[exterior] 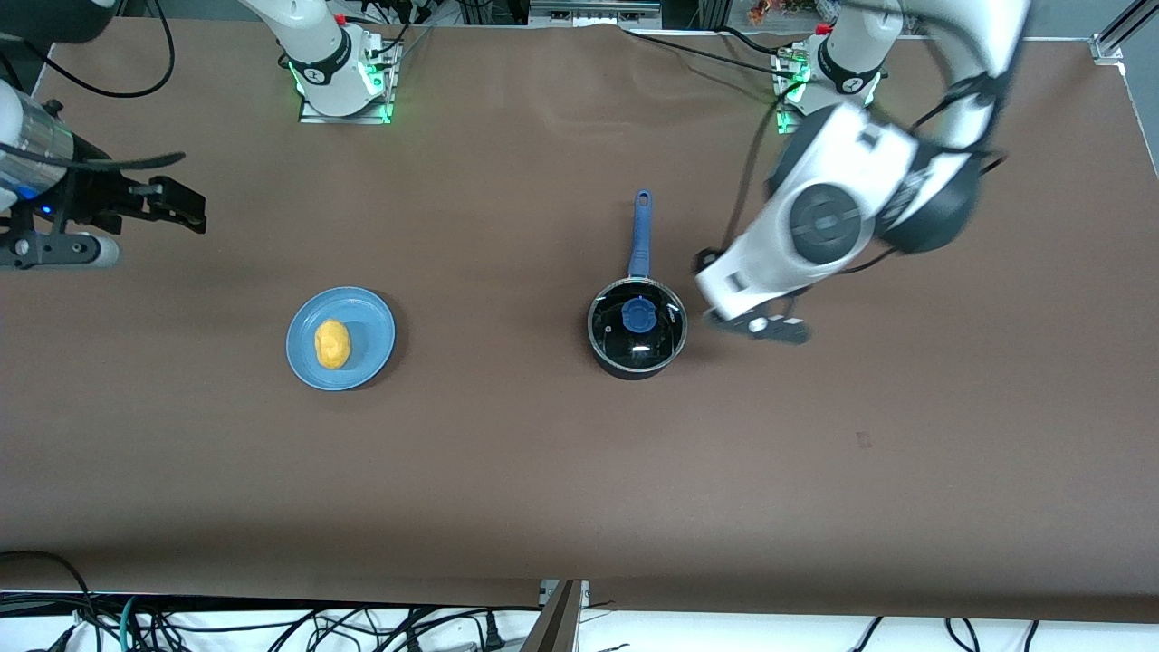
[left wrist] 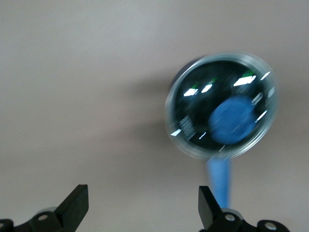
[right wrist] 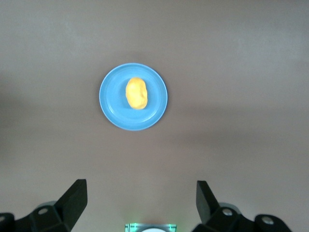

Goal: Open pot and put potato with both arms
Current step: 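Reach the left gripper to the lid knob while the right gripper reaches the potato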

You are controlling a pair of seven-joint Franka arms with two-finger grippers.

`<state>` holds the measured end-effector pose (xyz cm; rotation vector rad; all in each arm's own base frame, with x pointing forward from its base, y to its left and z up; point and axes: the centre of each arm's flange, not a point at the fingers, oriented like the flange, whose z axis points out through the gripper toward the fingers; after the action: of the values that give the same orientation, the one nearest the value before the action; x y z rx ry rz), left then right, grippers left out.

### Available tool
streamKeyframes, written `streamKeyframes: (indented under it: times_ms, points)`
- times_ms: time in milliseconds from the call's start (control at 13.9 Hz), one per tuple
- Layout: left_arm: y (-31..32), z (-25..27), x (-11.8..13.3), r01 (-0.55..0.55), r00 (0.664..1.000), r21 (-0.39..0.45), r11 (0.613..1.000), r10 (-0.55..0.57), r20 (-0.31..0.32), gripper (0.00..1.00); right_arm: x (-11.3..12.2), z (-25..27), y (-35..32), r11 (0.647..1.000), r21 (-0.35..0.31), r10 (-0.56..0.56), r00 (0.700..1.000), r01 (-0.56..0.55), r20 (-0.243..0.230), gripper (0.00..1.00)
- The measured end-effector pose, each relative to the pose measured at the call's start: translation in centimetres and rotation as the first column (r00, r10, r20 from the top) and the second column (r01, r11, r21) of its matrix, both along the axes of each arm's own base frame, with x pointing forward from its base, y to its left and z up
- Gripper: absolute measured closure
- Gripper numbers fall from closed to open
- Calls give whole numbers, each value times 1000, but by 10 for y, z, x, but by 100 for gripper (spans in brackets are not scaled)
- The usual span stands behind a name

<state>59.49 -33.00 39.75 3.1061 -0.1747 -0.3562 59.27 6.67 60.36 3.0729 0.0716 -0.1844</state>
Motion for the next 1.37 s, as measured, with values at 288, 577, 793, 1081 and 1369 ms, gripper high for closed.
streamKeyframes:
  times_ms: [288,577,793,1081,1369]
  points:
    - [-67,-51,7,-85,994,-48,995,88,67,0,28,-57,8,1000,-4,9,999,-10,-45,0]
    - [-112,-91,-19,-58,996,-11,998,59,69,0,57,-129,15,1000,-5,19,996,-19,-90,0]
    - [-107,-97,-17,-53,995,21,998,51,80,0,74,-183,24,1000,14,22,994,-21,-104,0]
    - [-102,-103,-16,-72,994,55,996,67,91,0,74,-272,28,999,41,15,996,-12,-83,0]
    - [-101,-111,-20,-73,994,71,995,67,81,4,50,-338,24,999,42,14,996,-10,-89,0]
